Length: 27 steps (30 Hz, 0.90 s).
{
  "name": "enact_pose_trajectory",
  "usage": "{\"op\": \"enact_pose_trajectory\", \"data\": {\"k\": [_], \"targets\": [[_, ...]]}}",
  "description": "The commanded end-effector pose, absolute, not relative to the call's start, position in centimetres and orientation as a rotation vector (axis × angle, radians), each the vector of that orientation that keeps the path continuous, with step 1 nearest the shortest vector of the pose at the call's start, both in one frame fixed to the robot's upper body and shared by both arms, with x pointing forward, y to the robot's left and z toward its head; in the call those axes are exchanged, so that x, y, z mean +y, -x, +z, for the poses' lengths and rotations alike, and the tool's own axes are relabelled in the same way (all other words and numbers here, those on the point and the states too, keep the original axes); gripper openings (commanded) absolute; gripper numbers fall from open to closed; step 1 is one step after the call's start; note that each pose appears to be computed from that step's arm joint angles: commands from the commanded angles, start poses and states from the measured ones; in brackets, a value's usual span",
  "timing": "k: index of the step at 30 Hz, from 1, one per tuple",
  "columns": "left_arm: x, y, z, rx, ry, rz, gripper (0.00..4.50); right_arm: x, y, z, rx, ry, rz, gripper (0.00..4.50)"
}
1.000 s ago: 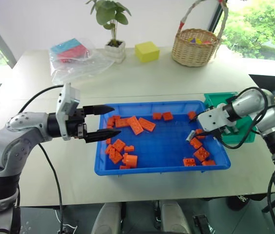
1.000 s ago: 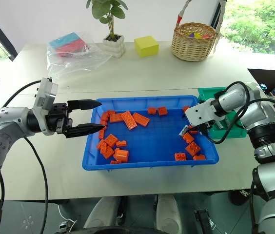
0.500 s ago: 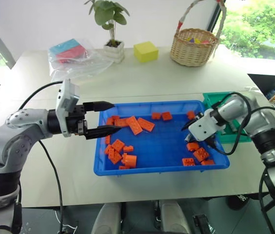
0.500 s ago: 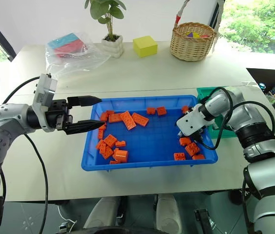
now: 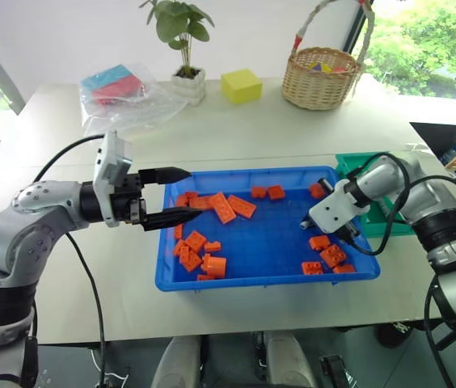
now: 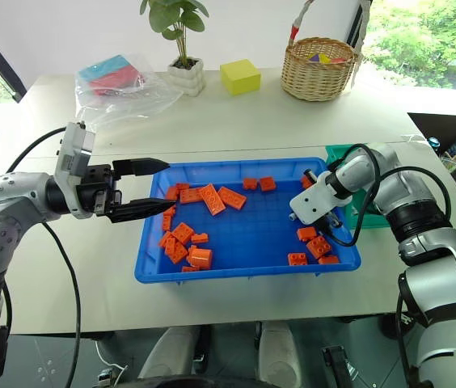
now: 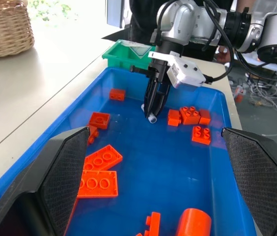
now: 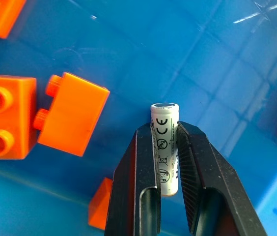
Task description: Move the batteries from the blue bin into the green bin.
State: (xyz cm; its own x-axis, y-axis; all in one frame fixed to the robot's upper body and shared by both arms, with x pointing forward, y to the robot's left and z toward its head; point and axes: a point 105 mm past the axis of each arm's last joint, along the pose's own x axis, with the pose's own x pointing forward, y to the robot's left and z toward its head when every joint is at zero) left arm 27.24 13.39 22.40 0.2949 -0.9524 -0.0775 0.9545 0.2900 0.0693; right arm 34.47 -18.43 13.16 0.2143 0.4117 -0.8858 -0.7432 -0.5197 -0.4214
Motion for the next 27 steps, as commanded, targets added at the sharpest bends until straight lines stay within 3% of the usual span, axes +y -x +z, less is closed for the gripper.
{"op": "enact_pose_trajectory", "data": {"k": [1, 5, 8, 12, 17, 23, 25, 26, 27], "targets": [[13.5, -27.2, 23.2, -0.018, -0.133, -1.265, 4.50, -16.9, -35.3, 15.9, 0.227, 1.361, 1.400, 0.02], [13.3, -27.3, 23.1, -0.017, -0.131, -1.277, 4.50, -15.5, -36.2, 20.3, 0.091, 1.084, 1.201, 0.02], [13.2, -27.4, 23.0, -0.013, -0.130, -1.283, 4.50, -16.7, -36.5, 23.5, 0.057, 0.873, 0.994, 0.02], [13.6, -27.5, 22.9, 0.000, -0.129, -1.285, 4.50, -22.1, -35.4, 25.8, 0.085, 0.784, 0.697, 0.02], [13.9, -27.8, 22.7, 0.009, -0.128, -1.285, 4.50, -28.0, -34.2, 26.5, 0.145, 0.668, 0.404, 0.02], [13.7, -28.3, 22.7, 0.006, -0.131, -1.294, 4.50, -30.3, -32.9, 23.8, 0.218, 0.587, 0.303, 0.02], [13.6, -28.4, 22.7, 0.005, -0.131, -1.297, 4.50, -30.2, -32.8, 23.0, 0.225, 0.567, 0.303, 1.08], [13.6, -28.4, 22.8, 0.003, -0.132, -1.298, 4.50, -30.1, -32.8, 22.6, 0.227, 0.559, 0.300, 1.35], [13.6, -28.4, 22.8, 0.002, -0.132, -1.299, 4.50, -30.2, -32.9, 22.3, 0.233, 0.562, 0.290, 2.05]]}}
